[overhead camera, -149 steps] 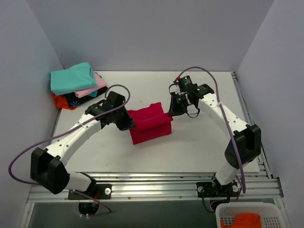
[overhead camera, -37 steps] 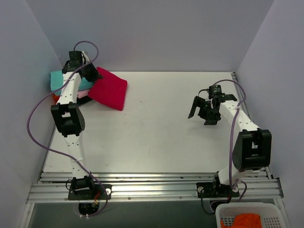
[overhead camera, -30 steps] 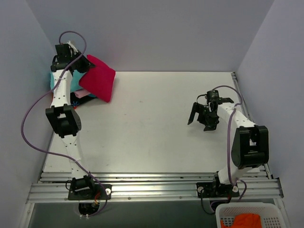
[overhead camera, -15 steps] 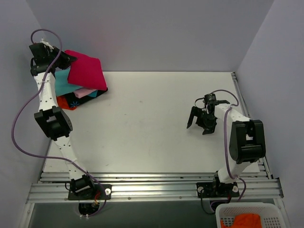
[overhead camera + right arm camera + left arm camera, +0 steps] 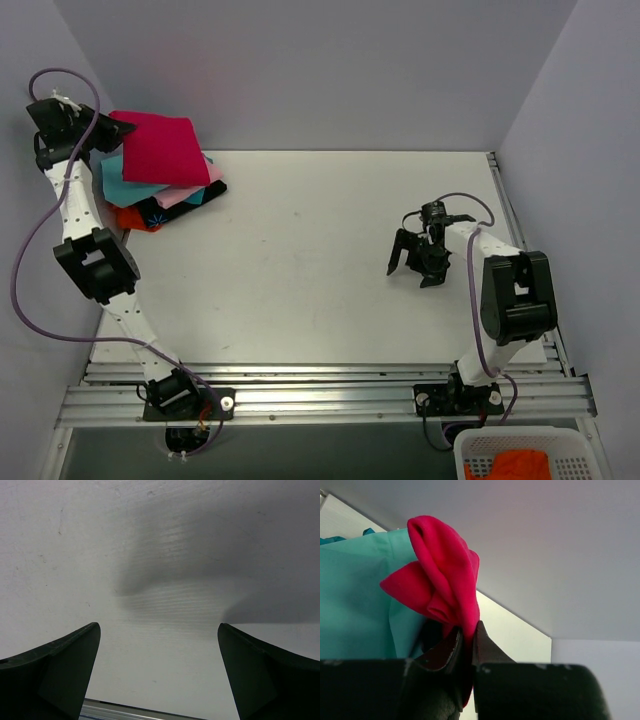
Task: Fold and stack the t-shirts
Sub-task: Neatly place the folded tshirt to the corner
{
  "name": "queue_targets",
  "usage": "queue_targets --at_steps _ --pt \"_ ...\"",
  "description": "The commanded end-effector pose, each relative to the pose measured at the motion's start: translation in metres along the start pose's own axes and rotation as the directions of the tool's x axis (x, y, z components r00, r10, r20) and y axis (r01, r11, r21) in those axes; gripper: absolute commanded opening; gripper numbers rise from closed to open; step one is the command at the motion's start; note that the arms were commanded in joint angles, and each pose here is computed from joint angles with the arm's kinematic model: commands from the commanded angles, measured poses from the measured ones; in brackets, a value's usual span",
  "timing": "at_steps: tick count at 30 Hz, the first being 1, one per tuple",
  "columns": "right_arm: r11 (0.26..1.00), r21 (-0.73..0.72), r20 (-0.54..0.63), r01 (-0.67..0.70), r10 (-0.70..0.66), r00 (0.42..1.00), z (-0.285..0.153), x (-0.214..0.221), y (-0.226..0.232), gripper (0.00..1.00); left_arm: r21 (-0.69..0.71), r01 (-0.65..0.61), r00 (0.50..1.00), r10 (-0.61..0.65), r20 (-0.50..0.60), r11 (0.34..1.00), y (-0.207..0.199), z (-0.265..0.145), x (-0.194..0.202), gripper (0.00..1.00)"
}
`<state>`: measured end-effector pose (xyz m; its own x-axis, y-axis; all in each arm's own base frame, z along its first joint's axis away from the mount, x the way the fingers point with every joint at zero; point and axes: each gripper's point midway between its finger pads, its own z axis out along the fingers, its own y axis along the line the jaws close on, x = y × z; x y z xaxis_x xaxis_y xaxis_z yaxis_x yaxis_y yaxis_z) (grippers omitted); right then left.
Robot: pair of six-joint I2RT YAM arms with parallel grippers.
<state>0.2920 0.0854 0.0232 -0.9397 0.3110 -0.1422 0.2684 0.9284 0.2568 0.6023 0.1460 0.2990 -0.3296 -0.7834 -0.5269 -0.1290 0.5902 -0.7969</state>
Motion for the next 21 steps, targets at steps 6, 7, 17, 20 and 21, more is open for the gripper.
queue_targets --at_steps 6,7,17,20,21 --pt "1.0 0.002 -0.009 0.005 -0.005 1.0 -0.002 0.009 0.009 1.0 0.021 -0.081 0.977 0.075 0.201 0.997 -0.021 -0.062 -0.07 0.02" --pt "1.0 0.002 -0.008 0.007 -0.007 1.0 -0.002 0.01 0.01 1.0 0.007 -0.074 0.977 0.071 0.2 0.997 -0.015 -0.064 -0.07 0.02" --pt "0.999 0.003 -0.028 0.035 -0.035 0.999 0.007 0.02 0.022 1.0 -0.098 -0.012 0.979 0.031 0.201 0.995 0.054 -0.063 -0.081 0.03" --pt "0.999 0.004 -0.029 0.044 -0.044 0.999 0.006 0.02 0.025 1.0 -0.148 0.022 0.98 0.008 0.197 0.989 0.087 -0.061 -0.082 0.07" --pt "0.999 0.005 -0.029 0.047 -0.047 0.998 0.006 0.02 0.026 1.0 -0.171 0.04 0.981 -0.006 0.193 0.984 0.103 -0.057 -0.08 0.08"
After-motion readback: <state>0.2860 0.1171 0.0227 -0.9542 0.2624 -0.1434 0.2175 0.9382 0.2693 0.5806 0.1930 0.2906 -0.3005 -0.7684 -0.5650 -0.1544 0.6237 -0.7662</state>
